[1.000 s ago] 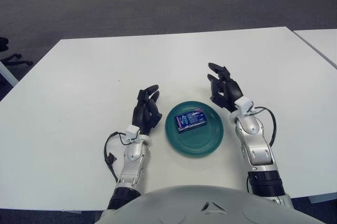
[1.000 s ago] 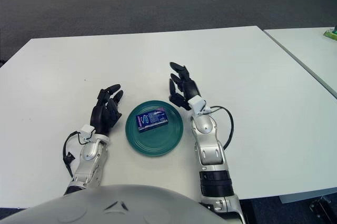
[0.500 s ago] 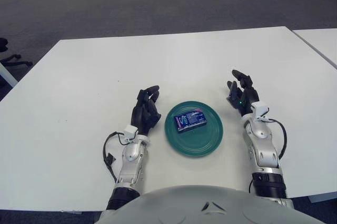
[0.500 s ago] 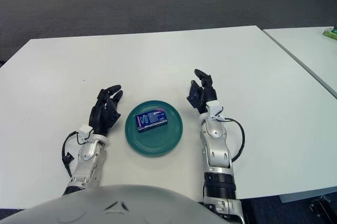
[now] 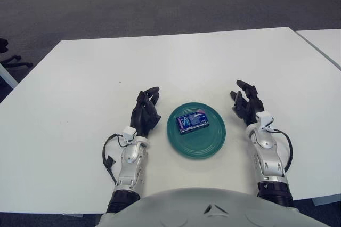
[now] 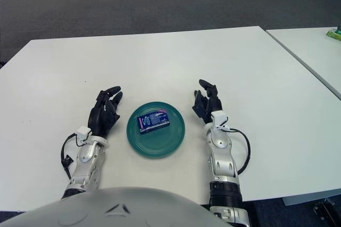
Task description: Put the gum into the plate.
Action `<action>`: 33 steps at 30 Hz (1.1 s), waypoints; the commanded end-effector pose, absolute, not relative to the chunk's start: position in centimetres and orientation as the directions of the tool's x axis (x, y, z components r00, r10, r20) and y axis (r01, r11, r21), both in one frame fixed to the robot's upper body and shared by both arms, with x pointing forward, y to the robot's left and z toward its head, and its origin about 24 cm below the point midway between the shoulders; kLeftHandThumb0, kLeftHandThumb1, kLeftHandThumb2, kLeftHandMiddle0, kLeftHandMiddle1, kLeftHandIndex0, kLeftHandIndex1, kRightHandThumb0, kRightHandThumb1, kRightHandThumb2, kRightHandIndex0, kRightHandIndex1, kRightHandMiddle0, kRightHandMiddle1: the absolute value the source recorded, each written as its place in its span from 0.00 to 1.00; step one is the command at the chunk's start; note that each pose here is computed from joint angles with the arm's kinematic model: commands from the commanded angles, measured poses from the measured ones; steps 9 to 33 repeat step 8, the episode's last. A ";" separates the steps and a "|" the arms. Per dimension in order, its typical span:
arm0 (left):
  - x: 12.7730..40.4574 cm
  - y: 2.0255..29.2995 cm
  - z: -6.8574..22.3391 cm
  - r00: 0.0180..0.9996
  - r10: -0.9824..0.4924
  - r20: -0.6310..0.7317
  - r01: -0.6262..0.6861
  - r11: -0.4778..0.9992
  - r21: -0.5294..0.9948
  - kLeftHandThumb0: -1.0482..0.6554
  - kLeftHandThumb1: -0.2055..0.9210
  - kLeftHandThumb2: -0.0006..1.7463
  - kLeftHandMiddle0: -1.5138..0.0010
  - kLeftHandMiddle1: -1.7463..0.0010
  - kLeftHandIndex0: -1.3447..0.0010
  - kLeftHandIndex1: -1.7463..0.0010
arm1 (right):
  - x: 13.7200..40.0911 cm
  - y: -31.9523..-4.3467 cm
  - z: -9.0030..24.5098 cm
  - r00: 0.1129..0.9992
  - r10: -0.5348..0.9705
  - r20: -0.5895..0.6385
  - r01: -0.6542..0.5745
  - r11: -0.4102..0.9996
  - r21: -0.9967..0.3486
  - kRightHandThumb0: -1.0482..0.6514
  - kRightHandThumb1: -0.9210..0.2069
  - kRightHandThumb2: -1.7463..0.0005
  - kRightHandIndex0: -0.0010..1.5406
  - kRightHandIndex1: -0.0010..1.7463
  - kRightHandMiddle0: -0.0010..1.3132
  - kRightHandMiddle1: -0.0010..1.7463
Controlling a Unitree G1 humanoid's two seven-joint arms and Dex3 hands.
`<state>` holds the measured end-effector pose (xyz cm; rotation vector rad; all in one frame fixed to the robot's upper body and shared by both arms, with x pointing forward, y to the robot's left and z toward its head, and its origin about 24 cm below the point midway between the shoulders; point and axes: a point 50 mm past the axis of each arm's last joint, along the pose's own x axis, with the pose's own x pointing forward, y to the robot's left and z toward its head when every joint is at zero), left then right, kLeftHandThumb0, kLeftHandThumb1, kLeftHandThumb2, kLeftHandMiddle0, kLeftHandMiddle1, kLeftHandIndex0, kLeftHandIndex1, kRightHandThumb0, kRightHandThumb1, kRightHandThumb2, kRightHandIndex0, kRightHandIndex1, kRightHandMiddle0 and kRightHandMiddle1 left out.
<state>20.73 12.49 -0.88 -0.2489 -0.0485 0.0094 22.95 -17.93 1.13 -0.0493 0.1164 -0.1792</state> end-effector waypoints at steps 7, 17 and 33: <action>20.5 12.8 -1.3 1.000 0.000 0.018 0.003 0.979 -0.203 0.08 1.00 0.55 0.76 0.87 0.84 0.41 | 21.2 -17.7 -2.1 0.944 -0.214 -0.250 0.213 0.977 -0.032 0.19 0.00 0.48 0.30 0.02 0.00 0.44; 20.4 12.8 -1.3 1.000 0.000 0.017 0.004 0.980 -0.198 0.08 1.00 0.55 0.76 0.87 0.85 0.41 | 21.1 -17.6 -2.2 0.943 -0.214 -0.254 0.213 0.977 -0.032 0.19 0.00 0.48 0.30 0.02 0.00 0.43; 20.4 12.8 -1.3 1.000 0.000 0.017 0.004 0.980 -0.198 0.08 1.00 0.55 0.76 0.87 0.85 0.41 | 21.1 -17.6 -2.2 0.943 -0.214 -0.254 0.213 0.977 -0.032 0.19 0.00 0.48 0.30 0.02 0.00 0.43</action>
